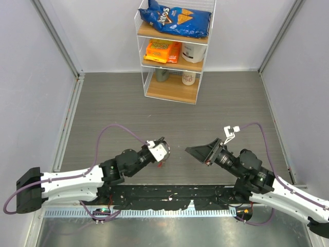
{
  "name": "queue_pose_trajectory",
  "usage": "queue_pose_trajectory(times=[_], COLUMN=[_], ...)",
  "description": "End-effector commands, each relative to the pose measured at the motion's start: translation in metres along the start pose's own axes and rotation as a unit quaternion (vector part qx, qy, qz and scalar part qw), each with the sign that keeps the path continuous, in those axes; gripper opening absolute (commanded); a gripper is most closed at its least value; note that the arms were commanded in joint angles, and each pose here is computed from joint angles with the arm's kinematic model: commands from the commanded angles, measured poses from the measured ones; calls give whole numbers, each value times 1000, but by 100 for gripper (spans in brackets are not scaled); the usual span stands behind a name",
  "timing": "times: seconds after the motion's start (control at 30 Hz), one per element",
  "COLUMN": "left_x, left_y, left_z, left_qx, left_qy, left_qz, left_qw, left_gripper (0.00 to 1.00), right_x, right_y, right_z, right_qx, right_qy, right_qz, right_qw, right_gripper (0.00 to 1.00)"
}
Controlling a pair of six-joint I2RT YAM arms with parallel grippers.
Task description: Put the keys on the keyring
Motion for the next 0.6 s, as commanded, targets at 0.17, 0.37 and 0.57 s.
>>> queue_pose_trajectory(times=[0.17, 0.37, 0.57], left_x=[2, -17, -37], left_y=[3, 3, 1], left_z=[-44, -78, -101], left_qx=[35, 14, -15], left_qy=[108, 179, 228], left_qz=[-39, -26, 14], left_qw=[993, 983, 973], left_gripper=[3, 12, 23], right_x=[-17, -18, -15], right_y=[-54, -61, -62], right_z=[4, 10, 17], right_qx=[-134, -145, -150], right_qy=[34, 37, 31], right_qz=[47, 58, 68], right_qw=[989, 987, 986], right_gripper=[56, 58, 59])
Point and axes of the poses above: each gripper's point midway between its finger pads, its own z axis back along the fingers, its own y axis along the line the jaws close on, x = y × z, the point moved 7 cm from there along z, back along the fingers
